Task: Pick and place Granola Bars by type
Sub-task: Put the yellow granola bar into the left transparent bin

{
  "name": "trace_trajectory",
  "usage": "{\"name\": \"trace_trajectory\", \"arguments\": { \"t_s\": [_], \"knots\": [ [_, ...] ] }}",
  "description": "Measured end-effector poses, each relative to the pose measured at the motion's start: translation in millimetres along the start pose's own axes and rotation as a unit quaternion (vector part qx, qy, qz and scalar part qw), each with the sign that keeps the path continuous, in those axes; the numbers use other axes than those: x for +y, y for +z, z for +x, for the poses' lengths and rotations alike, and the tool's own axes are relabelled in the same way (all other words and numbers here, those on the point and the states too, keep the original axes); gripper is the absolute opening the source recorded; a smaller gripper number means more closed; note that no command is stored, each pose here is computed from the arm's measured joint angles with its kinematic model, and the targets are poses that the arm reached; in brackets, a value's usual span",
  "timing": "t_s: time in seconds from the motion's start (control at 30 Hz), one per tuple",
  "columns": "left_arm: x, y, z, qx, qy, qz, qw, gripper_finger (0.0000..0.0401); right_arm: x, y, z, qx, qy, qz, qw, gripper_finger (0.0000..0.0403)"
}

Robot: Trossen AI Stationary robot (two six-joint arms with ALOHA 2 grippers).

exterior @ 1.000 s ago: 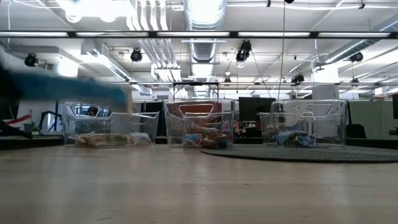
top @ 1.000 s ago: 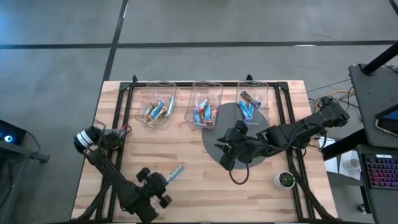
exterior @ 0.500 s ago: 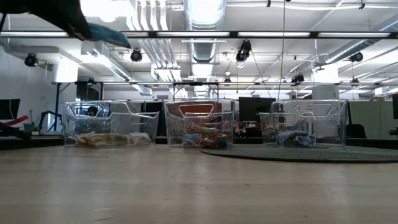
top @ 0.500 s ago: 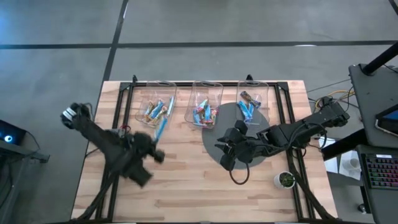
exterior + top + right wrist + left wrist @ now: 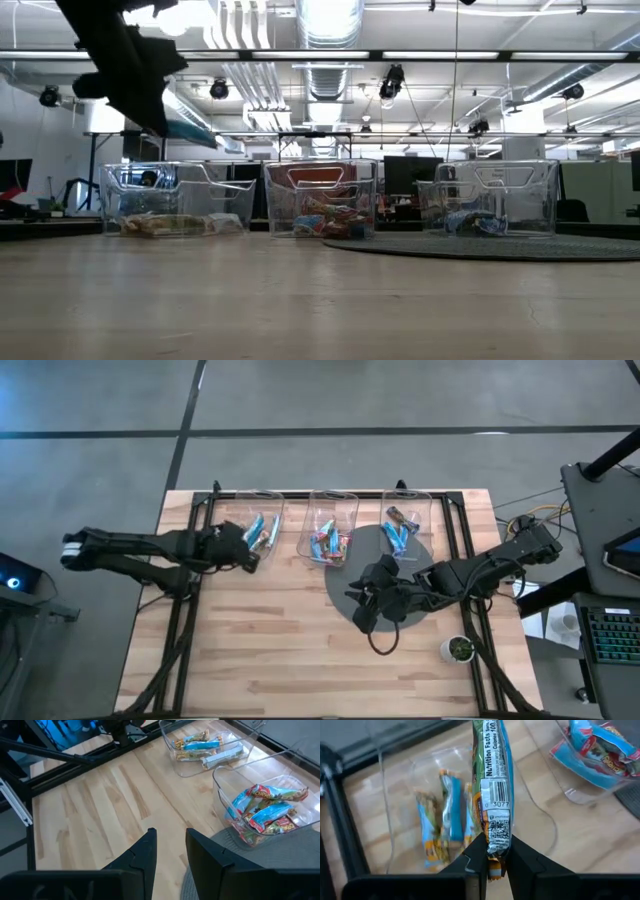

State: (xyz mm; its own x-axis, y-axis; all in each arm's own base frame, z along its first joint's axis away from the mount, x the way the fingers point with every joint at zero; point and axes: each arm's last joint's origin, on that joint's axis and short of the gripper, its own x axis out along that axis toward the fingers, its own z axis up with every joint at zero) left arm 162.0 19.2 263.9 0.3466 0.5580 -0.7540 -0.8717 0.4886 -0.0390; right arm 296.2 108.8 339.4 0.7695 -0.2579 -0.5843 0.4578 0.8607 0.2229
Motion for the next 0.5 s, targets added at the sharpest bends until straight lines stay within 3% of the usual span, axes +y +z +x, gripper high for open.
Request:
{"name": "trace_trajectory", "arguments": {
  "t_s": [0.13, 0.33, 0.5],
  "knots": [
    [10, -1, 17, -0.013, 0.012, 0.028, 0.999, 0.0037, 0, 0, 0, 0.0, 0.0, 0.014, 1.0, 0.0095],
    [18, -12, 39, 0.022, 0.012, 0.077, 0.997, 0.0037, 0, 0, 0, -0.003, -0.004, 0.04, 0.999, 0.0095],
    [22, -16, 45, -0.007, 0.049, 0.046, 0.998, 0.0041, -1, 0, 0, -0.01, -0.009, 0.06, 0.998, 0.0095]
  ]
}}
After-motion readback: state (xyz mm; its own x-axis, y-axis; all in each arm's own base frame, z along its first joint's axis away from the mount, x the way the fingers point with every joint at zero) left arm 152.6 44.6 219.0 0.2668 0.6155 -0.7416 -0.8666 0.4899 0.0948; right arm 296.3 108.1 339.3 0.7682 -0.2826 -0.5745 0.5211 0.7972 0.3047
